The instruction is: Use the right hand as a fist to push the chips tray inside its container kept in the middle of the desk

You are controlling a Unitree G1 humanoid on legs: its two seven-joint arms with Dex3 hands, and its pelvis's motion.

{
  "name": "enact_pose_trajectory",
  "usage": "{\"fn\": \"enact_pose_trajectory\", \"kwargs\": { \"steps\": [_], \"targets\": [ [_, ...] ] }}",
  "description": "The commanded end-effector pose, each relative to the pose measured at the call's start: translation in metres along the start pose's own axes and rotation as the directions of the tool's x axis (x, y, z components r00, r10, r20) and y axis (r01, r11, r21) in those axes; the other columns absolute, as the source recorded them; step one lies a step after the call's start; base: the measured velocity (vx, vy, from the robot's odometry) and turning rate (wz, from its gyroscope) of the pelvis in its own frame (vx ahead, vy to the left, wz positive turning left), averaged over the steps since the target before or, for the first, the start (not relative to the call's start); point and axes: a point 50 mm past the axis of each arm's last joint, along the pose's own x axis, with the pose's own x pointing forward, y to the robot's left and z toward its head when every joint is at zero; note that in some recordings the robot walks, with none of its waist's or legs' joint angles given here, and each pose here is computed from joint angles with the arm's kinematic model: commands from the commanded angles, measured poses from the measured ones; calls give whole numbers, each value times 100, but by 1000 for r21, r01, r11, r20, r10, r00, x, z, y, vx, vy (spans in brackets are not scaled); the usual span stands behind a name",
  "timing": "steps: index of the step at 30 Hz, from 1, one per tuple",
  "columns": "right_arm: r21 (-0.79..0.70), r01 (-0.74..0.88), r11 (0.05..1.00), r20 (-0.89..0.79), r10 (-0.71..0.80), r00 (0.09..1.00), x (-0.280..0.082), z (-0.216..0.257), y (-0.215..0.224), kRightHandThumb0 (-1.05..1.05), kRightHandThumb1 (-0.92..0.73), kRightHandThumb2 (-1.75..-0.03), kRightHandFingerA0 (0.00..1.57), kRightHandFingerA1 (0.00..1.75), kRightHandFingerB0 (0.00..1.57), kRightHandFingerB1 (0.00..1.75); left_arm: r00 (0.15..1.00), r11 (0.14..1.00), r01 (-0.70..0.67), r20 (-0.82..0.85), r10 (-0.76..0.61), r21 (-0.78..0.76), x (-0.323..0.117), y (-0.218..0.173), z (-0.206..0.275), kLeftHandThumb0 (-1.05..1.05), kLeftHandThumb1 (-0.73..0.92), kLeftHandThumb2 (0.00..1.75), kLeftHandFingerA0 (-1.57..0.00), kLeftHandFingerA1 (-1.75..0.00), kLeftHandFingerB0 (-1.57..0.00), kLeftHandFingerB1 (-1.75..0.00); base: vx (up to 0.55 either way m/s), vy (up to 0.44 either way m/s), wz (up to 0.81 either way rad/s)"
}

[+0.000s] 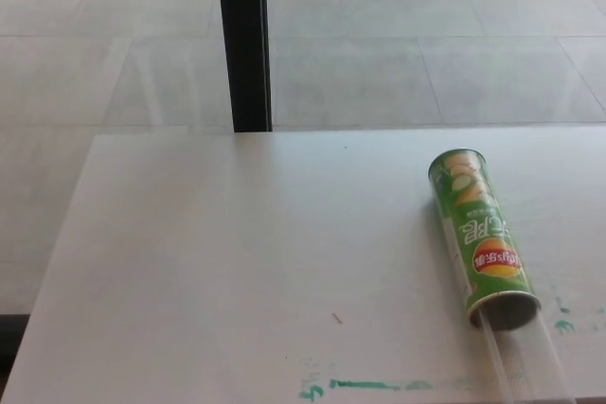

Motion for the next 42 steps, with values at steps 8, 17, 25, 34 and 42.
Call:
{"fn": "enact_pose_trajectory", "kwargs": {
  "steps": [8, 17, 25, 34, 42],
  "targets": [
    [356, 347, 868, 74, -396, 915, 13, 70, -59, -61, -84, -65, 79, 83, 52, 50, 1000, 995, 4, -13, -5, -96, -1, 7, -4, -62, 63, 138, -134, -146, -32, -88, 0, 0, 0],
    [398, 401, 825, 130, -483, 866, 9, 109, -87, -63, -86, -65, 93, 94, 61, 55, 1000, 999, 10, -17, -11, -41, -2, 8, -4, -88, 62, 131, -73, -125, -37, -95, 0, 0, 0],
    [432, 290, 854, 266, -428, 864, -3, 145, -86, -67, -84, -65, 88, 78, 58, 51, 1000, 997, 3, -15, -4, -71, -2, 11, -5, -90, 58, 130, -87, -134, -44, -101, 0, 0, 0],
    [248, -268, 931, 715, 11, 699, -79, 205, -27, -75, -79, -63, 89, 90, 67, 50, 1000, 997, -16, -21, 14, -72, -2, 11, -7, -82, 56, 134, -84, -134, -55, -110, 0, 0, 0],
    [-156, -485, 861, 788, 405, 464, -136, 194, 19, -66, -89, -66, 73, 103, 49, 53, 1000, 998, -5, -21, 3, -68, -3, 11, -9, -89, 58, 129, -72, -126, -40, -97, 0, 0, 0]
  ]
}}
